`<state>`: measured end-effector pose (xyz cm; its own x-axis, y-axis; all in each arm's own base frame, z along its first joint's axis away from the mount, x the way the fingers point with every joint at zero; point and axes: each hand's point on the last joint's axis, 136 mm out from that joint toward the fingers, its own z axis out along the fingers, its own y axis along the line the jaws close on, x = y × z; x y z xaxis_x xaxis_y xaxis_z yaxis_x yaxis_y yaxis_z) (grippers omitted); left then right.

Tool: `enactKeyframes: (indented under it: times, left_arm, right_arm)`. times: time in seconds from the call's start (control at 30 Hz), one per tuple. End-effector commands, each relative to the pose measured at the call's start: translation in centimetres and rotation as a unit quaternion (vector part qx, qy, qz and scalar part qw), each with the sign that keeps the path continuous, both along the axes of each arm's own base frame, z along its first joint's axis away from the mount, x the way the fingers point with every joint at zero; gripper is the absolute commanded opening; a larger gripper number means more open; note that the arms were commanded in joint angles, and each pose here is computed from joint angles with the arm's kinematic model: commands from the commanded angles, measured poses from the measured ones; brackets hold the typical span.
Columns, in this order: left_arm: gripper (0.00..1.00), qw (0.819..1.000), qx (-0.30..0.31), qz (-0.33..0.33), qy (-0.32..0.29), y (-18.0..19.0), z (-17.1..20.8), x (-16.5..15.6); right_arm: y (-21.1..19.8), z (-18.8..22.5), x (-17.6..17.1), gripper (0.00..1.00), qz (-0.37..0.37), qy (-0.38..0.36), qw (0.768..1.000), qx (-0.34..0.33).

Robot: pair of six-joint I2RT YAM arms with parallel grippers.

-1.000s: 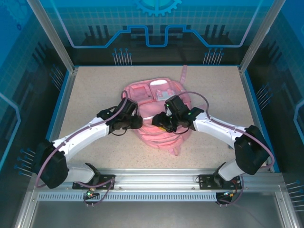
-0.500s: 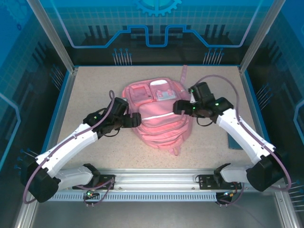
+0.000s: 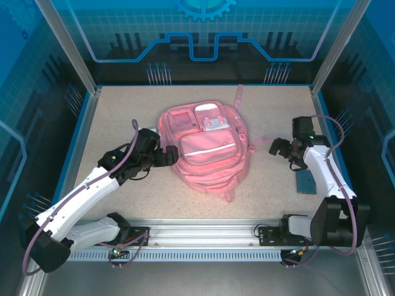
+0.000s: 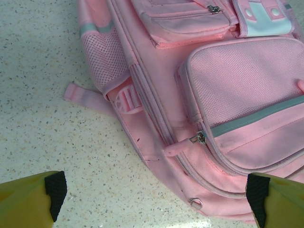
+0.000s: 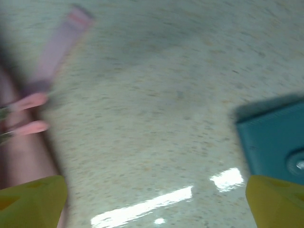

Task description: Pack the student bag

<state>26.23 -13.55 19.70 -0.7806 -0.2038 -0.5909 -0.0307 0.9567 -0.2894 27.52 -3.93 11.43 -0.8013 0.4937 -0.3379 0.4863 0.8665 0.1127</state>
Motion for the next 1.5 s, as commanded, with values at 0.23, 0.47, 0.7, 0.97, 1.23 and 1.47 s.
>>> enactKeyframes:
  times: [0.23, 0.47, 0.7, 0.97, 1.23, 1.47]
  left_arm:
    - [0.99, 1.0, -0.014, 0.013, -0.007, 0.2, 1.1, 0.1]
    - [0.99, 1.0, -0.017, 0.001, -0.008, -0.2, 1.3, 0.2]
    - [0.99, 1.0, -0.021, -0.002, -0.005, -0.4, 1.3, 0.1]
    - [0.99, 1.0, -0.028, -0.006, 0.001, -0.7, 1.1, 0.1]
    - [0.99, 0.999, -0.035, -0.011, 0.011, -1.4, 0.7, 0.3]
    - [0.99, 0.999, -0.033, -0.013, 0.018, -1.3, 0.4, 0.1]
  right_arm:
    - [-4.1, -4.2, -4.1, 0.98, -0.156, 0.013, 0.984, 0.082]
    - [-4.7, -4.9, -2.5, 0.97, -0.193, -0.016, 0.972, 0.135]
    - [-4.6, -6.6, -2.4, 0.97, -0.186, 0.006, 0.972, 0.145]
    - [-2.2, -8.0, -2.1, 0.95, -0.162, 0.031, 0.968, 0.188]
    - [6.6, -7.8, -1.6, 0.95, -0.069, 0.046, 0.964, 0.251]
    - [10.9, -5.5, -2.0, 0.93, 0.005, 0.039, 0.966, 0.255]
